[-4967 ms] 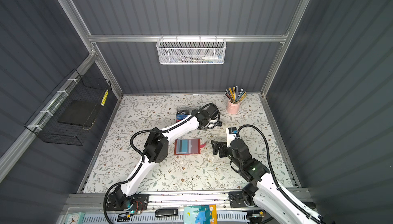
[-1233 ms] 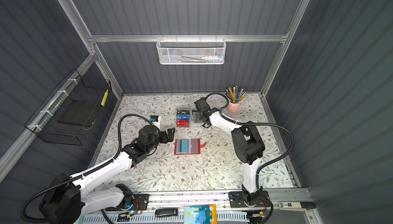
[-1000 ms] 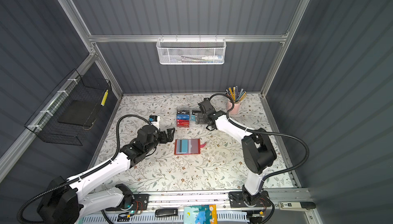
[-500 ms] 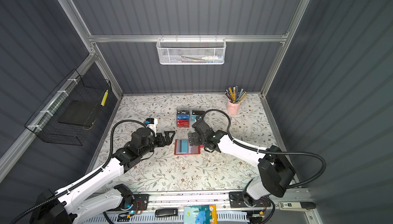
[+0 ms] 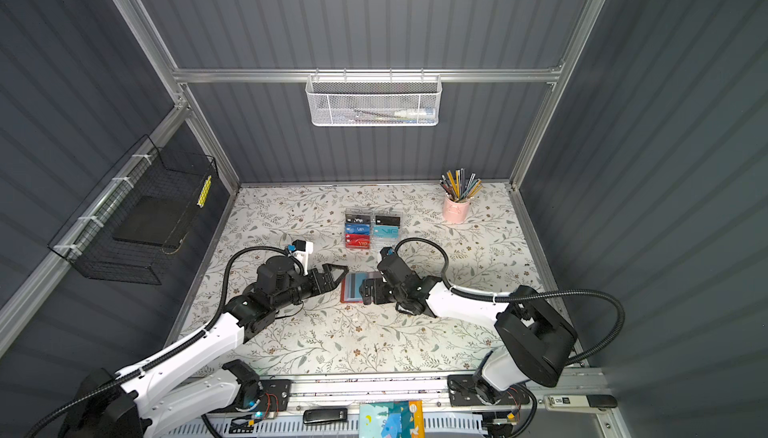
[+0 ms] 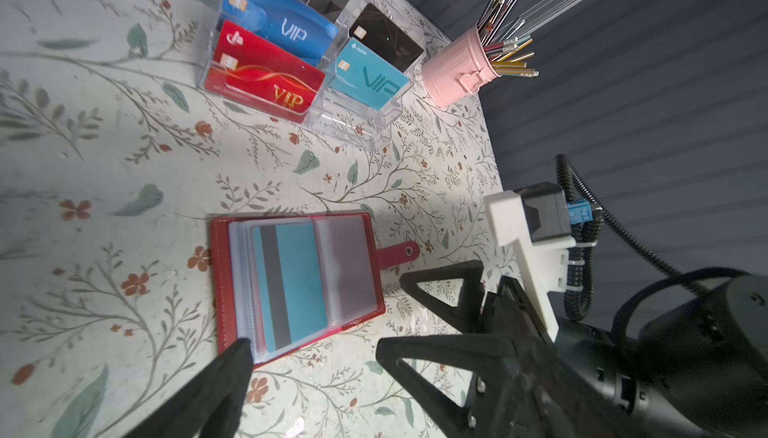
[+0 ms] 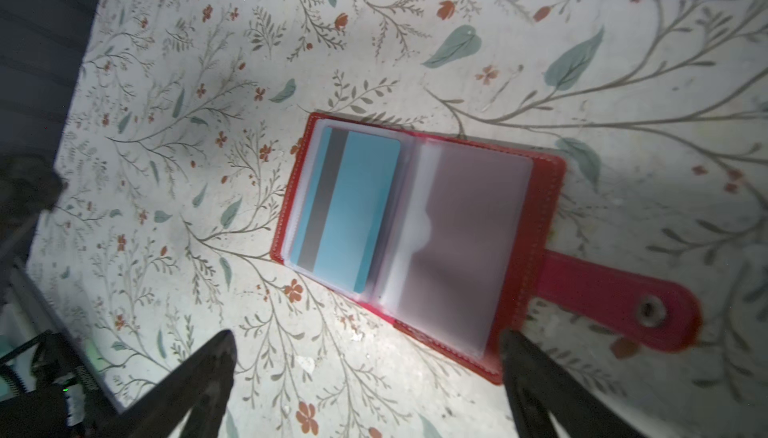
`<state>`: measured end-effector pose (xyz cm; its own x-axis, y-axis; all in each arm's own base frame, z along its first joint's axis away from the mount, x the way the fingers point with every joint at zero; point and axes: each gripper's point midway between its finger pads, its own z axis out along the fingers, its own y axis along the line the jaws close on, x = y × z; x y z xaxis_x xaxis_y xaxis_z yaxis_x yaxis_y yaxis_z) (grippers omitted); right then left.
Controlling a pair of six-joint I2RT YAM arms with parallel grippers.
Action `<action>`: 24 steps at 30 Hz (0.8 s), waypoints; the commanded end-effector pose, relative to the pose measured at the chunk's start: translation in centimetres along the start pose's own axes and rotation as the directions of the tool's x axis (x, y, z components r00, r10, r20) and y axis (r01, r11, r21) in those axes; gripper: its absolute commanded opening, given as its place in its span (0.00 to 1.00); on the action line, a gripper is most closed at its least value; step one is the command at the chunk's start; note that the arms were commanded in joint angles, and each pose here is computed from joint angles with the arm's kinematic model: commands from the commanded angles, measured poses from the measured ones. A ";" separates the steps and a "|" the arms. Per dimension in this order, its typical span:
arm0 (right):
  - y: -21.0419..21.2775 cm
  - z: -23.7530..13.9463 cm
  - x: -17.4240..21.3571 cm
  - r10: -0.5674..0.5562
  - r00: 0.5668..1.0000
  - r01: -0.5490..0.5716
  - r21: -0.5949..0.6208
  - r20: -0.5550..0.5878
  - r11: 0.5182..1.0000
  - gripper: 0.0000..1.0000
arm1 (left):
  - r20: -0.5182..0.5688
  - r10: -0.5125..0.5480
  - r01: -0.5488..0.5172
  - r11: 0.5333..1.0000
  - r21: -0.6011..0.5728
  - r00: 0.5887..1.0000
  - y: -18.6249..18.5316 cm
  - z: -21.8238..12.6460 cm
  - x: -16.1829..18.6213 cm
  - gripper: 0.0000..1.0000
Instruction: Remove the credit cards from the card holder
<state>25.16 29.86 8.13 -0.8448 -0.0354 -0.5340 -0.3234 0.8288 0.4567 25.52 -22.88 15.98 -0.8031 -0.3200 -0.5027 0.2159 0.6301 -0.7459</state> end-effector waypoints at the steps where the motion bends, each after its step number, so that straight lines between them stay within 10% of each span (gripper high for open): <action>1: 1.6 0.5 0.3 0.059 0.998 -0.059 -0.113 0.000 0.992 0.97 | -0.069 -0.086 0.095 0.986 0.136 0.994 -1.5 1.0 0.9 1.00; 24: 1.3 3.7 1.9 0.229 0.973 -0.227 -0.322 -0.034 0.919 0.53 | -0.141 -0.175 0.193 0.973 0.123 0.974 0.4 6.4 0.4 1.00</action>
<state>24.49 32.39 4.41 -0.9097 0.1096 -0.4006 -0.2435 0.6407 0.7282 27.80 -26.69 10.87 -0.9082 -0.3131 -0.2779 0.0857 0.5109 -0.8554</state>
